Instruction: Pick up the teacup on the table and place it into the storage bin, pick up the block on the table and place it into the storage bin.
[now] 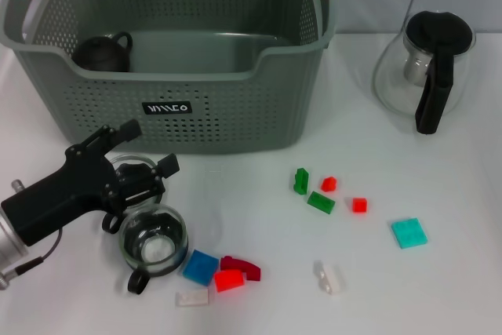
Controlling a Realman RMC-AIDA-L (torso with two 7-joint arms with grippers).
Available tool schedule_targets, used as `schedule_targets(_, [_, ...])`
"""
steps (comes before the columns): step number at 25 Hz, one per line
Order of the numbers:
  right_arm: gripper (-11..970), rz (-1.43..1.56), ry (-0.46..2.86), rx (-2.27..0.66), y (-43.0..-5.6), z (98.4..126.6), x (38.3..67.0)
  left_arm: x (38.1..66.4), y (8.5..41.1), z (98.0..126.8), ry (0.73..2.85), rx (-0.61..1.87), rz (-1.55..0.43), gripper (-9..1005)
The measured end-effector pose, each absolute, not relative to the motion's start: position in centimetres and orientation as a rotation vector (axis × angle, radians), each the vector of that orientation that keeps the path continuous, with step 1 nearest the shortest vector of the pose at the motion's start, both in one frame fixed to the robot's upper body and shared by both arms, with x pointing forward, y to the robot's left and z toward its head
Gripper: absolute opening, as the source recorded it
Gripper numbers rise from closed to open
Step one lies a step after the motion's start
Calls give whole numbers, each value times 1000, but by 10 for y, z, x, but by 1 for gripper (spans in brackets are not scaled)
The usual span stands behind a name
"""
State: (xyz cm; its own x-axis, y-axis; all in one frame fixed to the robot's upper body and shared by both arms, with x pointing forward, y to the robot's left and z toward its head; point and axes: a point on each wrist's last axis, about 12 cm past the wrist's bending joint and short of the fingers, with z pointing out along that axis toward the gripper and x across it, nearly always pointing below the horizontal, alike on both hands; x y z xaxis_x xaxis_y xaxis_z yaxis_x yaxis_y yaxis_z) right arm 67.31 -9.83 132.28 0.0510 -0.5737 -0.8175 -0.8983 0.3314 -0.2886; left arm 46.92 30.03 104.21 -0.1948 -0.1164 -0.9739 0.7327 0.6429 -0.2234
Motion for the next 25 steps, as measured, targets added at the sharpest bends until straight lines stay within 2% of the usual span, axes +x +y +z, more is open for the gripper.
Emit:
schedule_targets(4, [99, 326, 1653, -1400, -78, 1271, 698, 472, 297, 1042, 1587, 520, -839, 947])
schedule_targets(10, [105, 197, 1589, -1463, -59, 1219, 700, 476, 295, 1044, 1581, 529, -838, 947])
schedule_targets(25, [121, 167, 1628, -1483, -61, 1186, 696, 482, 293, 1043, 1593, 527, -826, 947])
